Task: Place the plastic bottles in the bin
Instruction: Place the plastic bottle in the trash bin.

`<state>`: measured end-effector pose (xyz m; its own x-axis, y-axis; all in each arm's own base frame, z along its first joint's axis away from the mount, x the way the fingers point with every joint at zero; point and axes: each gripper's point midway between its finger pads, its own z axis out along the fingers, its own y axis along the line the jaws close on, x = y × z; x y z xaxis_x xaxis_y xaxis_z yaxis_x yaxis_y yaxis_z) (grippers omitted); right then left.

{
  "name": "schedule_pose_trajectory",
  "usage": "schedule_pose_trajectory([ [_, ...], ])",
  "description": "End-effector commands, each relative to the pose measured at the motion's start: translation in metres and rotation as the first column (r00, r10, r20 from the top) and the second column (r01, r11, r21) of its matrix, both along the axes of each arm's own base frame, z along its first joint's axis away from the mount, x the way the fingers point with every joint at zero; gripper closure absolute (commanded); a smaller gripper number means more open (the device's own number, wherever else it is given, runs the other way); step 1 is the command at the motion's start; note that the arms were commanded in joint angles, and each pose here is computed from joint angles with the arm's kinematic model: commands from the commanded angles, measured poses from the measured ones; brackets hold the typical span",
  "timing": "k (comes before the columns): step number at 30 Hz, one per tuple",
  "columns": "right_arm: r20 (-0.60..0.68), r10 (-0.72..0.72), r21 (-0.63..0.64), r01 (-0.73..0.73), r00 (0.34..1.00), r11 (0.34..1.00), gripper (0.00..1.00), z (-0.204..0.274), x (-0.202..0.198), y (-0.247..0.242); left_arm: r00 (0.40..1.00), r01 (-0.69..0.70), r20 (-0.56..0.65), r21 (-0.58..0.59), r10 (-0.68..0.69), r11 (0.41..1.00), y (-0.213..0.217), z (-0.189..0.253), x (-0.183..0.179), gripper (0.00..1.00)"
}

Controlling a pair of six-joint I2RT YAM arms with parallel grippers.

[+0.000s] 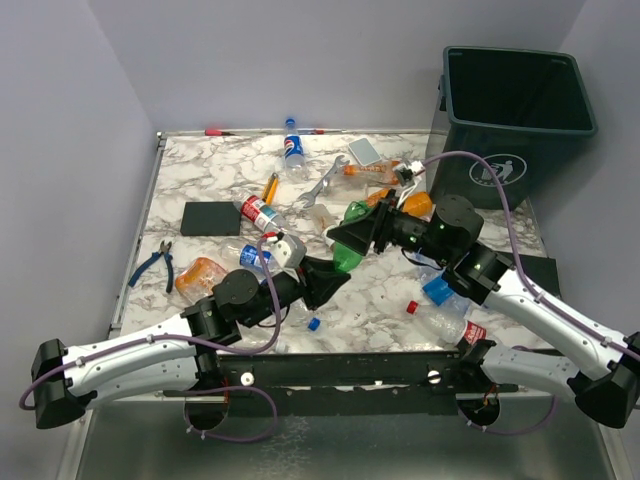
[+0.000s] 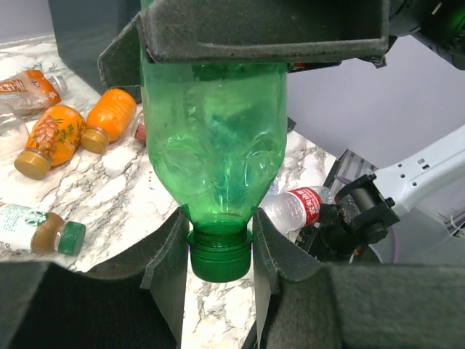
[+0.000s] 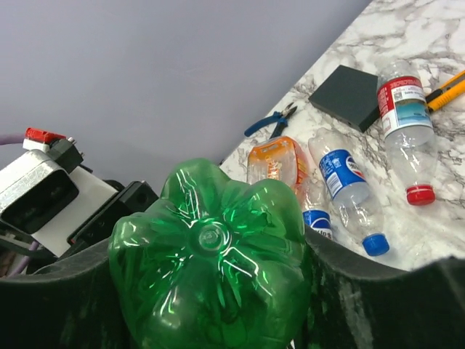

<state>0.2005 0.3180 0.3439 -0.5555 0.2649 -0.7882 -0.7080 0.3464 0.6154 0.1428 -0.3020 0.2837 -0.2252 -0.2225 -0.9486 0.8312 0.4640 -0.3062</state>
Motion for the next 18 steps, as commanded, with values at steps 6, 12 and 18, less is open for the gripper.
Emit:
schedule_pose_trajectory([
  [6, 0.202, -0.306, -0.055, 0.323, 0.93, 0.945, 0.6, 0.074, 0.027, -0.058, 0.984, -0.166, 0.067, -0.012, 0.167, 0.986, 0.04, 0.036, 0.016, 0.01],
  [12, 0.44, -0.754, -0.082, 0.858, 0.488, 0.507, 0.62, 0.155, 0.084, -0.176, 0.864, -0.491, 0.147, 0.04, 0.481, 0.87, 0.116, 0.043, 0.046, 0.01],
  [18, 0.519, -0.852, 0.165, 0.971, 0.065, 0.175, 0.62, 0.245, 0.112, -0.242, 0.739, -0.668, 0.141, 0.022, 0.659, 0.744, 0.173, 0.027, 0.054, 0.01],
])
